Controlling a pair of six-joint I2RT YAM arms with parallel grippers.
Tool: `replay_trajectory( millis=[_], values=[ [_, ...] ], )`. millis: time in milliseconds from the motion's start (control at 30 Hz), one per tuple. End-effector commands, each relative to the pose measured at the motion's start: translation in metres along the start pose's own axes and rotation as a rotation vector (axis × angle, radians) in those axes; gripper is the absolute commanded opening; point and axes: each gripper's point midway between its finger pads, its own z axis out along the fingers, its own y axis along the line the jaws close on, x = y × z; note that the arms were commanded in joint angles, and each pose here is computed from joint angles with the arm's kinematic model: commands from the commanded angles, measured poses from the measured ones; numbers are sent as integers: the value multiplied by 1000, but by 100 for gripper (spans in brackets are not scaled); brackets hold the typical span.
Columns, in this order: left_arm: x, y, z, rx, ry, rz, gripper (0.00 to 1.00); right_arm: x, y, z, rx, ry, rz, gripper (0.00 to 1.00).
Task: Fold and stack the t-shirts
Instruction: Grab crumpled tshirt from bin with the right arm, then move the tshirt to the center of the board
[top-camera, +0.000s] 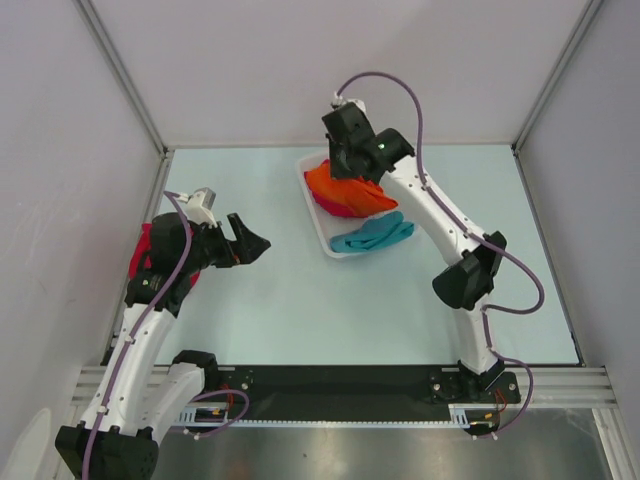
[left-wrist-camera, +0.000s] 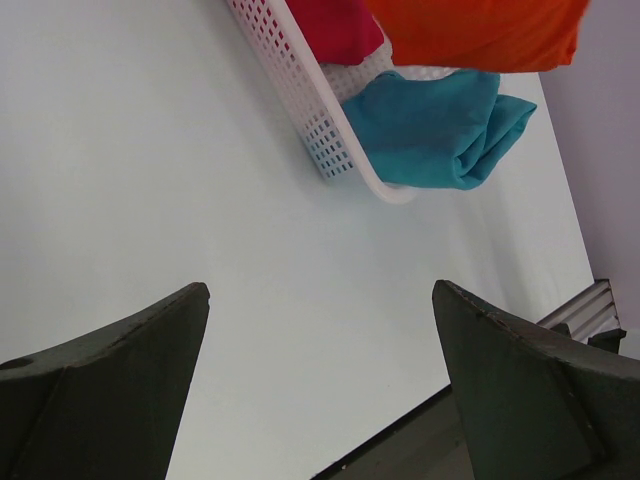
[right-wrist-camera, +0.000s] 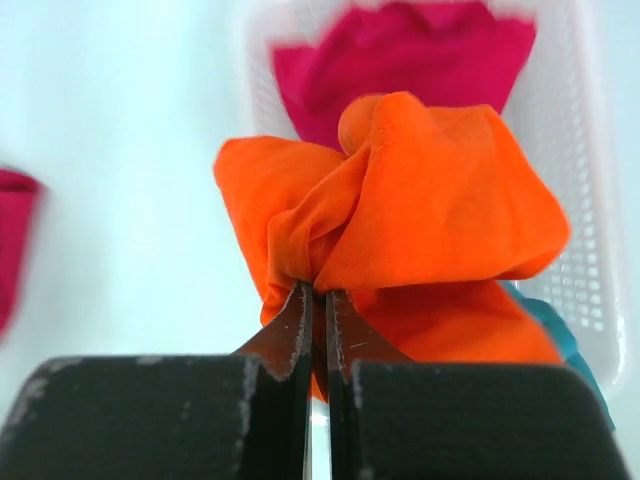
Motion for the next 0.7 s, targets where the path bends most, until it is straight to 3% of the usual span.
replay_trajectory(
  millis=[0, 167, 300, 467, 667],
  values=[
    [-8, -4, -1, 23, -30, 9, 100, -39, 19, -85, -34, -156, -40, 0],
    [-6, -3, 0, 23, -30, -2, 99, -25, 56, -125, -160, -161, -55, 0],
    [-8, -5, -3, 23, -43, -1, 100, 4, 76, -128, -210, -97, -83, 0],
    [-10, -4, -4, 14, -54, -6, 99, 54, 114, -120, -277, 0, -145, 0],
    [-10, -4, -6, 9, -57, -1, 99, 96, 128, -92, -298, 99, -146, 0]
  ],
)
